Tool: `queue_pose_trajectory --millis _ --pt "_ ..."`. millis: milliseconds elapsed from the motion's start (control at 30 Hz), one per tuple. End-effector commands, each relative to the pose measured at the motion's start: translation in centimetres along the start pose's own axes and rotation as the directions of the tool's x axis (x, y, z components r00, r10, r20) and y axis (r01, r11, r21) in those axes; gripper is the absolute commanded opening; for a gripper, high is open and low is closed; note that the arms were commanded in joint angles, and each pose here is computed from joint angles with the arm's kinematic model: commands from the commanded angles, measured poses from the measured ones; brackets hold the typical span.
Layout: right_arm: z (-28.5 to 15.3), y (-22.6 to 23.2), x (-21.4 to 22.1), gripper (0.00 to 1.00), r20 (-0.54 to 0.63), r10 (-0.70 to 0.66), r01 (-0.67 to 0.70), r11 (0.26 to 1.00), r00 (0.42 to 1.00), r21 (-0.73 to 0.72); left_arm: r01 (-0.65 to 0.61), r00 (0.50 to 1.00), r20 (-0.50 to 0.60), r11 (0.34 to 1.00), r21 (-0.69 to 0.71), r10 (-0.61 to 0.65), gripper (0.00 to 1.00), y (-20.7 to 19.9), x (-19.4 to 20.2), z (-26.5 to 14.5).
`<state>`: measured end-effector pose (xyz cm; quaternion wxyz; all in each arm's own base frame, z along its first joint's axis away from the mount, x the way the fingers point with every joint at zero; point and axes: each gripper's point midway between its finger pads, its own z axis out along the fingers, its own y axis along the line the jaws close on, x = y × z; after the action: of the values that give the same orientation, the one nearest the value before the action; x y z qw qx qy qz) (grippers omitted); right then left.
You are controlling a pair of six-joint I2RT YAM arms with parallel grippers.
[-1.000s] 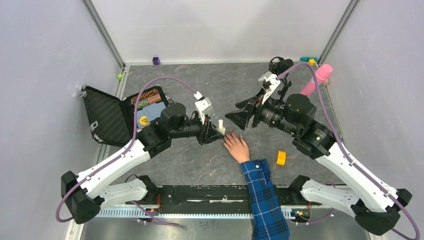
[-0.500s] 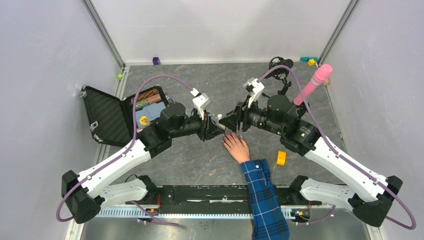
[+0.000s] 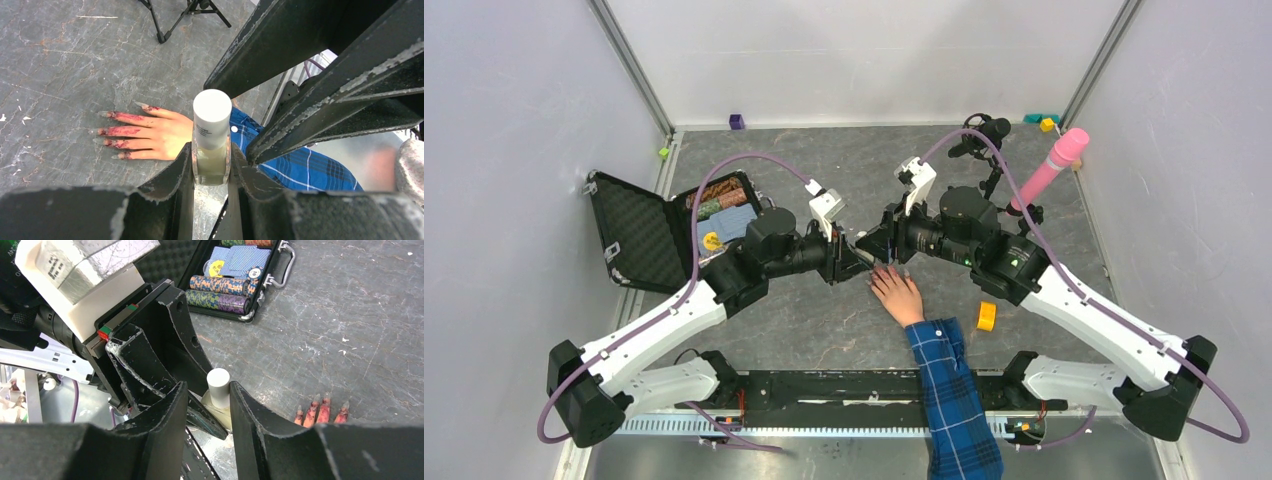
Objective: Paint the nails
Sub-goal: Unscrew the nail polish bottle.
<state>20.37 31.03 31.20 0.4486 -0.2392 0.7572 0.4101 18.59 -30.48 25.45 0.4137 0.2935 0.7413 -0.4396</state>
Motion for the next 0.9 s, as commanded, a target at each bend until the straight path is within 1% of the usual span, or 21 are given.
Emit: queue_pose_trajectory --millis 0,467,867 --pt "-0.1 1.2 -2.2 0.40 0.051 -0.026 0.027 0.999 0.998 -0.020 0.000 0.998 0.061 0.999 0.043 -0.003 0.02 -1.1 -1.4 -0.2" --pt "0.9 1.3 -1.8 0.33 0.022 -0.046 0.047 0.999 0.999 -0.013 -0.004 0.998 0.057 0.998 0.062 0.001 0.02 -1.3 -1.3 -0.1" --pt "1.5 0.2 -0.7 0.34 -0.013 -0.062 0.062 0.998 0.998 0.029 -0.009 0.998 0.063 0.998 0.056 0.006 0.02 -1.3 -1.4 -0.2"
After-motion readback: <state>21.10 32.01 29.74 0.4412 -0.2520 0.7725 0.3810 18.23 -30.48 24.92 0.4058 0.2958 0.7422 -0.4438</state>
